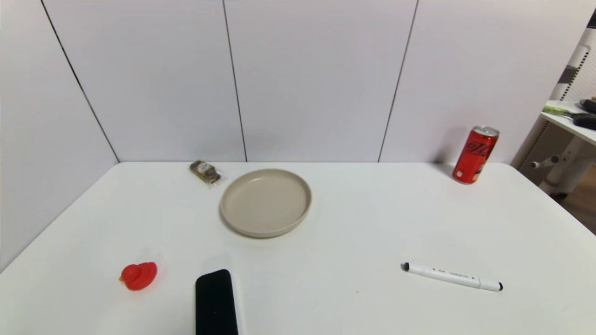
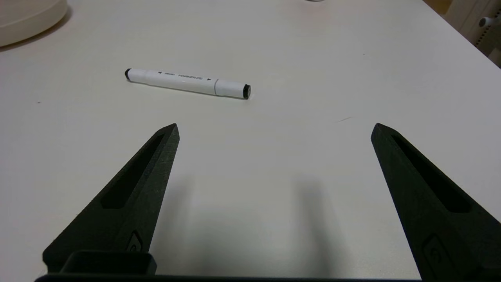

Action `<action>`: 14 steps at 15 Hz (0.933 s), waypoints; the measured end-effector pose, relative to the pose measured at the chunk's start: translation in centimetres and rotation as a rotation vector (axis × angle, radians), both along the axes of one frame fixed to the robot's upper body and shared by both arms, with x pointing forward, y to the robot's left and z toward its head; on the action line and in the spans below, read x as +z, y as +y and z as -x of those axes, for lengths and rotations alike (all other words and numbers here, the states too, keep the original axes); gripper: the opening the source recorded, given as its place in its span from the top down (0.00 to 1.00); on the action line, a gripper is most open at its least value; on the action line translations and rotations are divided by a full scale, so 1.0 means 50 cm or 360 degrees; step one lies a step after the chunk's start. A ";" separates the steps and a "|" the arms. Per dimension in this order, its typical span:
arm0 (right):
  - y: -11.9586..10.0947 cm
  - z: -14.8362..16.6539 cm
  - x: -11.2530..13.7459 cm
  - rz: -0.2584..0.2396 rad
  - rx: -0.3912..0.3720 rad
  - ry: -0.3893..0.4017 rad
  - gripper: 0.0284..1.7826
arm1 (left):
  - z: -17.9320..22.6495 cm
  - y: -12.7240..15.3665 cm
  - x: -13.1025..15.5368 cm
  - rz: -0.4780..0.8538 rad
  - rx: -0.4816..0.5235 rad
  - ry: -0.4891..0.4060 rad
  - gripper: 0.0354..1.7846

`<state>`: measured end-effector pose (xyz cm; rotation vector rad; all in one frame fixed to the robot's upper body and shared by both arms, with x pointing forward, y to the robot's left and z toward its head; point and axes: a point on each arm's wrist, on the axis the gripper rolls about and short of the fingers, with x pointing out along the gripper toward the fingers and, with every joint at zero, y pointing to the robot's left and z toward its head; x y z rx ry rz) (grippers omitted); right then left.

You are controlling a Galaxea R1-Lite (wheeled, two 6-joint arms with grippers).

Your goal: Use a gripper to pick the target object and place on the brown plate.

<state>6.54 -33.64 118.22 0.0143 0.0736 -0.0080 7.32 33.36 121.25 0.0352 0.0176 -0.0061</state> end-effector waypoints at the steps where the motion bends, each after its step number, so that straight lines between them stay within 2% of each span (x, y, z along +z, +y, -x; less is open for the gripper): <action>1: 0.000 0.000 0.000 0.0001 -0.0001 -0.0001 0.05 | -0.004 0.000 0.039 -0.0037 -0.0027 -0.0015 0.06; 5: 0.000 0.000 0.000 -0.0001 0.0000 0.0000 0.05 | -0.048 -0.002 0.223 -0.0238 -0.0236 -0.0054 0.06; 8: 0.000 0.000 0.000 -0.0001 0.0000 0.0000 0.05 | -0.109 -0.022 0.347 -0.0366 -0.0466 -0.0067 0.06; 11: 0.000 0.000 0.000 -0.0001 -0.0001 0.0000 0.05 | -0.181 -0.070 0.404 -0.0400 -0.0732 0.0044 0.06; 14: 0.000 0.000 0.000 -0.0002 -0.0001 0.0000 0.05 | -0.231 -0.139 0.417 -0.0258 -0.0917 0.0254 0.06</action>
